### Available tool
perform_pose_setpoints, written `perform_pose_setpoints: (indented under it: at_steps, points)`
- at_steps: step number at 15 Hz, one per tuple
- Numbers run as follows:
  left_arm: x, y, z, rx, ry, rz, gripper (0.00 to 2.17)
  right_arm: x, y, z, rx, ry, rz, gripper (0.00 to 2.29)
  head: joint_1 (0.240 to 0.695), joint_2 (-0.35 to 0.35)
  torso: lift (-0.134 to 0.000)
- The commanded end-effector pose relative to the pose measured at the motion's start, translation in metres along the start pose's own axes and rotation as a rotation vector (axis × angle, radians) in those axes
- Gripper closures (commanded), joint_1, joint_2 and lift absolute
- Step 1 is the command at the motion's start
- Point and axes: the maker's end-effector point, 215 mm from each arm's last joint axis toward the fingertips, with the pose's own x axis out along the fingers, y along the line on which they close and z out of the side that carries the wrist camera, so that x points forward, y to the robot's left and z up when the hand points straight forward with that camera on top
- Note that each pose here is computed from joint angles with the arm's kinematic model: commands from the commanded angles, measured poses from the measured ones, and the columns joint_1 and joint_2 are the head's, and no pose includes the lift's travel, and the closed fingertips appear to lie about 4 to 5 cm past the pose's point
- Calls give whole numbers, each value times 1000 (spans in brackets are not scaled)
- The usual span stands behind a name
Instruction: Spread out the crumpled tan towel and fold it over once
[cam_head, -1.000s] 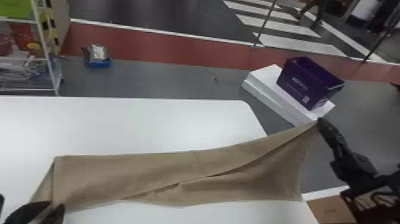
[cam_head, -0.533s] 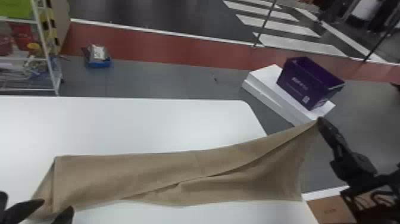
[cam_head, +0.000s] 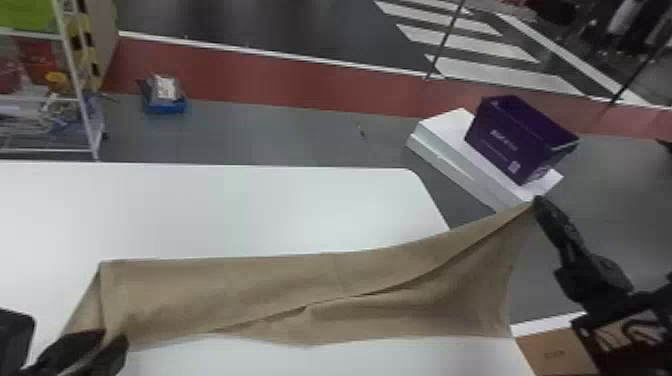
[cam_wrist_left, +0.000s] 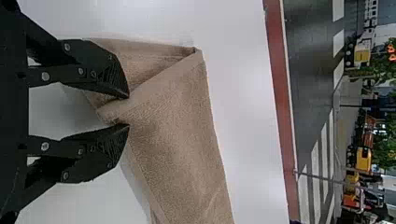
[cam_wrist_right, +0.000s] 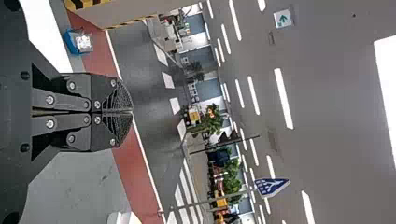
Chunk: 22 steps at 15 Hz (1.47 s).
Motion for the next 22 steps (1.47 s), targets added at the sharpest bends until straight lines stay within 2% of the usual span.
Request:
perform_pose_setpoints:
  at_steps: [1, 11, 15, 16, 18, 22]
  points:
    - [-4, 0, 7, 3, -14, 2, 903, 1, 0, 0, -1, 2, -2, 1774, 695, -350, -124]
    - [-3, -9, 17, -15, -18, -24, 886, 9, 5, -6, -4, 11, 2, 1774, 695, -350, -124]
    - [0, -20, 35, -13, -33, -46, 883, 7, 2, -12, -7, 20, 1, 1777, 695, -350, -124]
    - [1, -22, 37, -12, -36, -52, 731, 7, 1, -13, -7, 22, -2, 1774, 695, -350, -124]
    - [5, -28, 43, -6, -45, -63, 670, 7, 0, -13, -11, 20, -4, 1774, 695, -350, -124]
    - [10, -31, 56, 0, -61, -72, 701, 9, 4, -14, -13, 22, 3, 1774, 695, -350, -124]
